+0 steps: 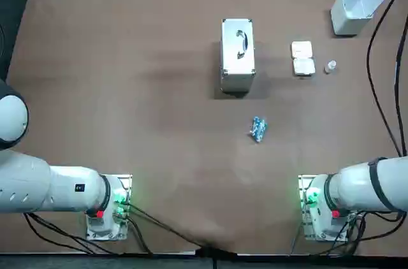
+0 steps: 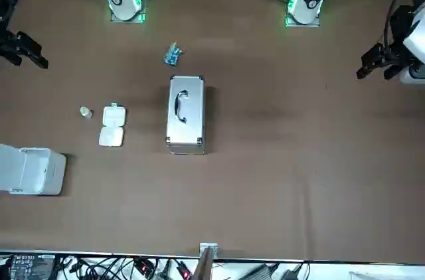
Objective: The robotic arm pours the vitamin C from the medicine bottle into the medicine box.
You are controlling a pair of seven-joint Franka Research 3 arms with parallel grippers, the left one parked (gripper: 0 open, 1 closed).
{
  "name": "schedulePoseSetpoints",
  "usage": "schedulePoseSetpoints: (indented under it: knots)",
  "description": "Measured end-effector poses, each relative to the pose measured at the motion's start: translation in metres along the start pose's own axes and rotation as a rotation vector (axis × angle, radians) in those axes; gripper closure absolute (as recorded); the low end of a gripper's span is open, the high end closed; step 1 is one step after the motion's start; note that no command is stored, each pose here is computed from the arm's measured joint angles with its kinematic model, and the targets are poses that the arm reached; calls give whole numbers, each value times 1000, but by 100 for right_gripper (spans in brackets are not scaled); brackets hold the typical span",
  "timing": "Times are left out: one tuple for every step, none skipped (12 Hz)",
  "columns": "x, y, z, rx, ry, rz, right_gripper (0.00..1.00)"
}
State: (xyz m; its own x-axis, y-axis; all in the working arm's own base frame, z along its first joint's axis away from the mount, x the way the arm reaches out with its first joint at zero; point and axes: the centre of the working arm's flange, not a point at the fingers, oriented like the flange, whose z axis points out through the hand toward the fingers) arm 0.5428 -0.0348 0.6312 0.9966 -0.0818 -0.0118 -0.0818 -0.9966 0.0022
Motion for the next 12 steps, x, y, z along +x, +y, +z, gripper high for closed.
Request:
schedulePoseSetpoints:
  knots:
    - [0,0,0,0,-1,0,0]
    - [0,0,1,0,-2,0,0]
    - [1,0,2,0,-4,0,0]
    - [1,0,2,0,-5,0,0]
    - [1,0,3,0,-4,0,0]
    - [1,0,3,0,-3,0,0]
    - [1,0,3,0,-4,0,0]
    - [1,0,3,0,-6,0,0]
    - [1,0,5,0,-12,0,0]
    - [0,0,7,0,-22,0,0]
    - [-2,0,12,-1,-48,0,0]
    - [-6,0,17,-1,-82,-1,0]
